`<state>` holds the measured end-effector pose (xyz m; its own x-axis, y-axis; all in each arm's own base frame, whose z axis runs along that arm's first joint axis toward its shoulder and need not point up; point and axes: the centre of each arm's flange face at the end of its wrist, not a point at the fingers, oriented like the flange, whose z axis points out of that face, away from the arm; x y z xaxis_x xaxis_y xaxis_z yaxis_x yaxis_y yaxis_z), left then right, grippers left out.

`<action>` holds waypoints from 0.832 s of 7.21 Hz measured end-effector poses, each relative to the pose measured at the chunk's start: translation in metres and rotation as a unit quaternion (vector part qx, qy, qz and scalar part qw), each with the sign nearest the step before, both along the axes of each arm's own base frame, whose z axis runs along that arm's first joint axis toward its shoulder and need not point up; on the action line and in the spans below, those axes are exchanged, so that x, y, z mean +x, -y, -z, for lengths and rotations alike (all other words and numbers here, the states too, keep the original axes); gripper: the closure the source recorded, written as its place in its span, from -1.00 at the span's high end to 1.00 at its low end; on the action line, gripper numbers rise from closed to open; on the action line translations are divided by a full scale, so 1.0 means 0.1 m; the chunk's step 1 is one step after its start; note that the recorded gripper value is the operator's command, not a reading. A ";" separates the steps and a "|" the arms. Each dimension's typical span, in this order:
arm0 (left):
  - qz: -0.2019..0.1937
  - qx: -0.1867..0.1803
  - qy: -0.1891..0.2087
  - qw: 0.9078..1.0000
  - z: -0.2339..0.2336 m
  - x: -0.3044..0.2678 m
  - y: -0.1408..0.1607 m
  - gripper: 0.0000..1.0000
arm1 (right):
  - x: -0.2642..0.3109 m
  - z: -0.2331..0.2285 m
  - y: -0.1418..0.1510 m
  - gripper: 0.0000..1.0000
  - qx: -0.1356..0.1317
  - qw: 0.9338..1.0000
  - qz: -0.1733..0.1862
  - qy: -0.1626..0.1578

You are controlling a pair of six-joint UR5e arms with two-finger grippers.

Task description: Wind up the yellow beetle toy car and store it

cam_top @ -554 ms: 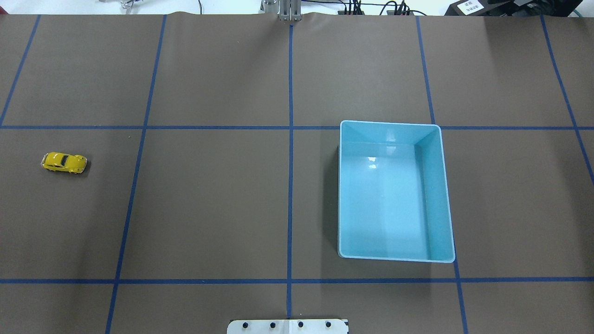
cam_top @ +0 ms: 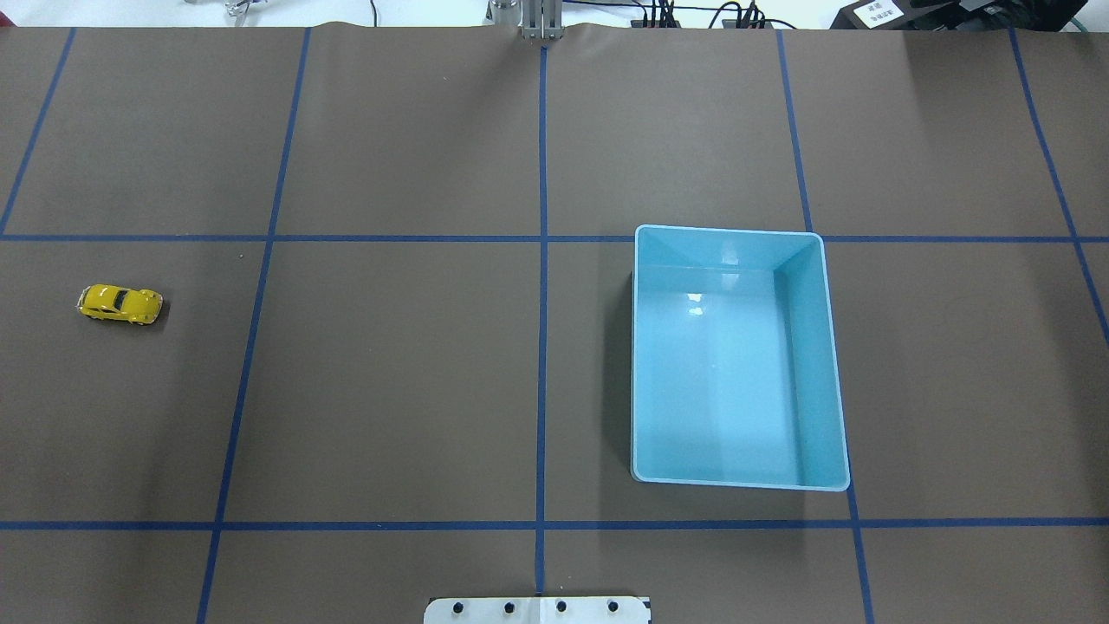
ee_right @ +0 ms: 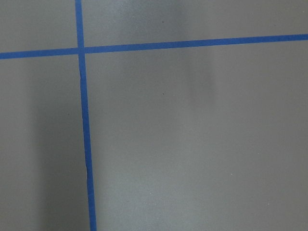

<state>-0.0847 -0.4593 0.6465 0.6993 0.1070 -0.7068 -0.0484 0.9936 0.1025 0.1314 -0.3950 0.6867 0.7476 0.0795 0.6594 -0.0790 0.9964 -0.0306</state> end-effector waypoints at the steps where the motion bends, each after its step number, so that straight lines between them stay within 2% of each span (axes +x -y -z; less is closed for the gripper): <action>1: -0.020 0.012 0.001 1.000 0.10 0.18 0.06 1.00 | 0.00 -0.01 0.00 1.00 -0.001 1.000 0.000 0.000; 3: -0.094 0.067 0.003 0.993 0.63 0.89 0.20 1.00 | 0.00 -0.02 0.00 1.00 -0.002 1.000 0.001 -0.001; 4: -0.139 0.108 0.012 0.984 0.89 1.35 0.27 1.00 | 0.00 -0.04 0.00 1.00 -0.003 1.000 0.001 -0.002; 5: -0.180 0.159 0.027 0.970 1.13 1.80 0.32 1.00 | 0.00 -0.05 0.00 1.00 -0.004 1.000 0.002 -0.002; 6: -0.228 0.210 0.044 0.950 1.31 2.27 0.26 1.00 | 0.00 -0.07 0.00 1.00 -0.006 1.000 0.002 -0.002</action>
